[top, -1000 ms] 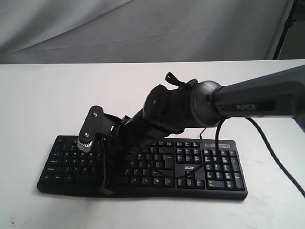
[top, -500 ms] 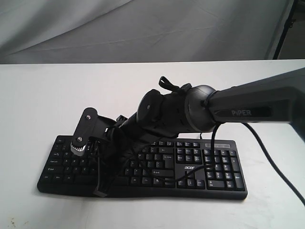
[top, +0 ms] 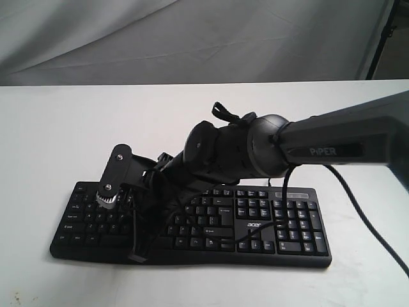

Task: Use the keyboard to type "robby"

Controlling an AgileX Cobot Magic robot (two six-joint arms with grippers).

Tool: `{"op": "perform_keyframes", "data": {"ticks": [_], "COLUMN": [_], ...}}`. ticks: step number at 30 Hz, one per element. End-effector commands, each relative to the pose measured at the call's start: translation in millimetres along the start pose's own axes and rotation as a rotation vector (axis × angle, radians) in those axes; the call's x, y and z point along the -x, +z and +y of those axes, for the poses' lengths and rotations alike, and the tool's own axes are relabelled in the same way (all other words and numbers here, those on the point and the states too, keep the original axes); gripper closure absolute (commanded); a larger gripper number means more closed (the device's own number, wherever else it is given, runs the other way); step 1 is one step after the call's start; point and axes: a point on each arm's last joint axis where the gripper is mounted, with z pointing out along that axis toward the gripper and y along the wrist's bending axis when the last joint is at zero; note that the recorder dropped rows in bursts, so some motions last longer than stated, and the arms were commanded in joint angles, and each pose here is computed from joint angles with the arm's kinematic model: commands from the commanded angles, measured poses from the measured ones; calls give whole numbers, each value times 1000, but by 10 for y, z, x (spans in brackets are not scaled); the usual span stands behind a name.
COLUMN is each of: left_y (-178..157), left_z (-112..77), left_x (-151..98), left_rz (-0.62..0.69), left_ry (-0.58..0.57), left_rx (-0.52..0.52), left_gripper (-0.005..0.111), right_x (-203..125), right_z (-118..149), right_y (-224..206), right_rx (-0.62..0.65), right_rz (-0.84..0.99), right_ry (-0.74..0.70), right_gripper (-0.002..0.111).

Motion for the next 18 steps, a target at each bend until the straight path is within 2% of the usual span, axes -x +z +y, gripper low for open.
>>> {"op": "perform_keyframes", "data": {"ticks": [1,18], "left_y": [1,1], "left_z": [-3,-3], "left_x": [-8,-8], "left_rz": [-5,-5], "left_ry": [3,3], "left_rx": [-5,-5], "left_gripper": [107,107], "right_x": [-5,-34], "right_z": [-7,-2], "right_y": [28,67], "right_rx": [-3,3], "right_rz": [2,11], "right_ry": [1,6], "right_gripper": [108,108]}}
